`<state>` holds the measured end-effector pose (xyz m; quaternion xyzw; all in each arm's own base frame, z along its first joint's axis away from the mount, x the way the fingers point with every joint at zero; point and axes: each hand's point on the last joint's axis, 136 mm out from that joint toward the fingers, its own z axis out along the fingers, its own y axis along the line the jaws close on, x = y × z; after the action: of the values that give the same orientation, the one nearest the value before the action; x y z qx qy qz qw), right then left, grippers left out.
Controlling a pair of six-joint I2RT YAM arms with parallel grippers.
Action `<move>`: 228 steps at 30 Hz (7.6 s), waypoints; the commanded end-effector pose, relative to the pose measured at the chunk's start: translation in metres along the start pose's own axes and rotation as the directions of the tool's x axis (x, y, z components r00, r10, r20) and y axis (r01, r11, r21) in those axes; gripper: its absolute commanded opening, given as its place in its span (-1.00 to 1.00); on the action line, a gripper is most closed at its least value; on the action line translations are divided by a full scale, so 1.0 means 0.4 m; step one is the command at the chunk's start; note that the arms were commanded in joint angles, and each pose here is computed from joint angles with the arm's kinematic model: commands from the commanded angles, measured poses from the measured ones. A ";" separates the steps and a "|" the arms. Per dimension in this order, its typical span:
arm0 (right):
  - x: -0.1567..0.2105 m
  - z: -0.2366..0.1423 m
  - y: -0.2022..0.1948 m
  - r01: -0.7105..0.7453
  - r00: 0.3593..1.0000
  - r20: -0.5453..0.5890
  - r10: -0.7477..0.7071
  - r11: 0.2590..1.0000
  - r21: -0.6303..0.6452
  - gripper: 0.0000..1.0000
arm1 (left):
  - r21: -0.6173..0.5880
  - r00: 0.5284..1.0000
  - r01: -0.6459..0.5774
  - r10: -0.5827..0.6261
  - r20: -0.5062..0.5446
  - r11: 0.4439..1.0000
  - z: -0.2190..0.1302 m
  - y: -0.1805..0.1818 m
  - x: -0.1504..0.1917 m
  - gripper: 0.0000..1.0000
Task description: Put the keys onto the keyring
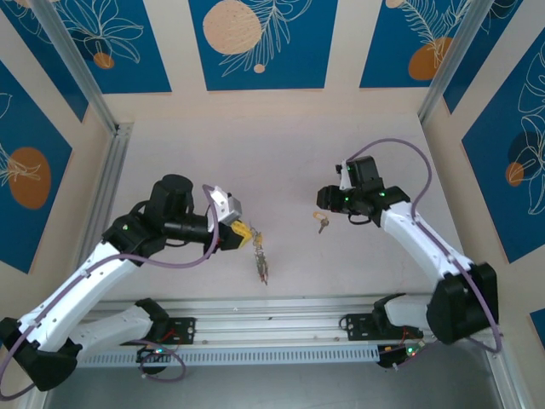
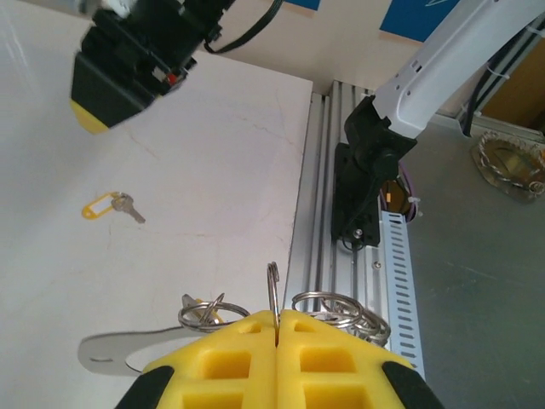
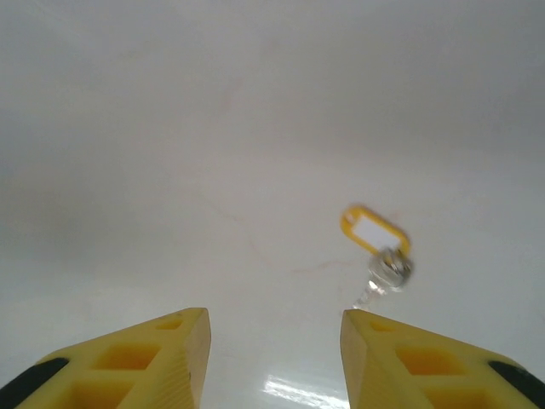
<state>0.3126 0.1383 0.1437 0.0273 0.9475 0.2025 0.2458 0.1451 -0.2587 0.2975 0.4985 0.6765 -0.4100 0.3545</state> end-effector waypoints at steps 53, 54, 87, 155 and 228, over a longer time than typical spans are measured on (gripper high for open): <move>0.128 0.241 -0.164 0.022 0.972 -0.231 0.045 0.960 0.280 -0.61 | 0.097 0.964 0.056 -0.079 0.253 0.994 -0.060 0.056 -0.097 -1.00; 0.128 0.241 -0.163 0.024 0.972 -0.232 0.043 0.960 0.279 -0.63 | 0.096 0.964 0.057 -0.080 0.254 0.994 -0.061 0.056 -0.097 -1.00; 0.130 -0.242 0.339 0.770 0.635 0.385 -0.670 0.593 -0.237 -1.00 | -0.115 0.987 0.041 -0.022 0.157 0.992 -0.069 0.132 -0.081 -1.00; 0.132 -0.374 0.648 0.613 0.749 0.264 -0.607 0.486 -0.623 -1.00 | -0.088 0.962 -0.267 0.271 0.038 0.960 -0.083 -0.004 -0.129 -1.00; 0.112 -0.359 0.629 0.530 0.805 0.090 -0.587 0.641 -0.555 -1.00 | -0.270 0.927 -0.371 0.372 -0.047 0.889 -0.066 0.049 -0.124 -1.00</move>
<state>0.1952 0.3271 0.3266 -0.3464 0.8319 0.3716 0.2232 0.1749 -0.2458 0.3344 0.5676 0.6351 -0.2314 0.4699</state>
